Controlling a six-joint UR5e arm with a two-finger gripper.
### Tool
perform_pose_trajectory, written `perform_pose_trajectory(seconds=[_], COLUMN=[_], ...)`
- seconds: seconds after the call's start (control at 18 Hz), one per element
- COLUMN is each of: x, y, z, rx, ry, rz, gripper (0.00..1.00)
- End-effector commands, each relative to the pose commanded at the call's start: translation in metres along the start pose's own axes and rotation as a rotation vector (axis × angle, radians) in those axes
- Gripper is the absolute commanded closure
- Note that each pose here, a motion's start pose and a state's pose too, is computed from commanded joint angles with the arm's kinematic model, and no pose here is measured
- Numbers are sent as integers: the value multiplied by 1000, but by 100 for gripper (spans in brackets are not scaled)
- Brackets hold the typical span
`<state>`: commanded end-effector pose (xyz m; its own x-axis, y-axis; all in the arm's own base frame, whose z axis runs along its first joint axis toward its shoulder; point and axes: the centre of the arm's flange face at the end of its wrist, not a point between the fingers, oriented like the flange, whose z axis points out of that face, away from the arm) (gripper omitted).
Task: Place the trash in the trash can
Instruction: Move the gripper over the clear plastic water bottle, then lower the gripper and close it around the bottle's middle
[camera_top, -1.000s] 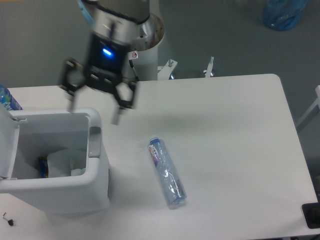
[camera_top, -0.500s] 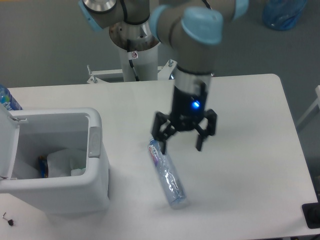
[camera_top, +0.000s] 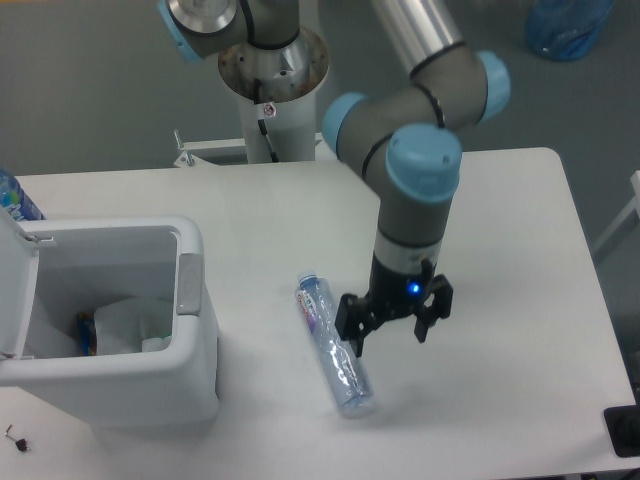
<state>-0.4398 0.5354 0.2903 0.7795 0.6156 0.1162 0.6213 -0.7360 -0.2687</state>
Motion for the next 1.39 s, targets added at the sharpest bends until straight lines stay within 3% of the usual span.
perform_pose_trajectory(seconds=[0.22, 0.67, 1.39], x=[10, 25, 20], y=[-1, 5, 8], z=[25, 73, 101], rx=[-16, -79, -116], ry=[-65, -52, -48], rz=[31, 42, 39], gripper=[0, 0, 0])
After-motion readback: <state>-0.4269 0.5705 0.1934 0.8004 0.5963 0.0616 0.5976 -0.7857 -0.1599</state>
